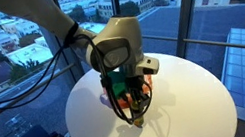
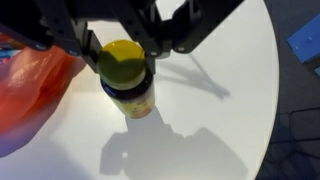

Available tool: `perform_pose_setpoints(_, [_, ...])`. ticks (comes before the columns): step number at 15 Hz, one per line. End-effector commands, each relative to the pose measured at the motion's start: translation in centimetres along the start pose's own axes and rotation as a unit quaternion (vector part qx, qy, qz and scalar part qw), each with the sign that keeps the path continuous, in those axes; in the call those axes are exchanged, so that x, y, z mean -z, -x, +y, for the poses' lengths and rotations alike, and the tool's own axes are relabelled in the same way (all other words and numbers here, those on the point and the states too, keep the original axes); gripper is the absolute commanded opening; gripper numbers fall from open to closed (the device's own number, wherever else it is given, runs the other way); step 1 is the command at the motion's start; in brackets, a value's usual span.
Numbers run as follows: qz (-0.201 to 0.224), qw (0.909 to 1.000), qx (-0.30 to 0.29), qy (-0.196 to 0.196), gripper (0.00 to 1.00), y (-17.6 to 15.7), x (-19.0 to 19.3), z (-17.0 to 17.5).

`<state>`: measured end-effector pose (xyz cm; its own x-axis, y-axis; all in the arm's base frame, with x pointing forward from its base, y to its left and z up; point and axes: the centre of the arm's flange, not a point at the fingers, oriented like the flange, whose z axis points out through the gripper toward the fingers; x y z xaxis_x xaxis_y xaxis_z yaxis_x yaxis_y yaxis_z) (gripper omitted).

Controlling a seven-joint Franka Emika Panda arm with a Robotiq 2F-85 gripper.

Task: Pick up the brown medicine bottle with a yellow lid and put it in the orange plastic

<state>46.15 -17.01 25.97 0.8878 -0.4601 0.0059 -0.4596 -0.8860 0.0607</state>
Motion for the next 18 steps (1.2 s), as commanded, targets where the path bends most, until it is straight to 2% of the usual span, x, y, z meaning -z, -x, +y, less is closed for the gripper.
perform_pose_setpoints(1, [0.008, 0.9999, 0.005, -0.005, 0.19, -1.9, 3.6, -3.1])
perform_pose_setpoints(8, [0.029, 0.9975, 0.05, -0.04, 0.19, -2.8, 7.8, -9.6])
perform_pose_setpoints(11, [0.025, 0.9949, 0.069, -0.069, 0.19, -2.7, 8.8, -12.5])
perform_pose_setpoints(14, [0.022, 0.9926, 0.081, -0.088, 0.19, -2.5, 9.1, -14.7])
perform_pose_setpoints(18, [0.015, 0.9924, 0.086, -0.087, 0.19, -2.5, 7.8, -15.9])
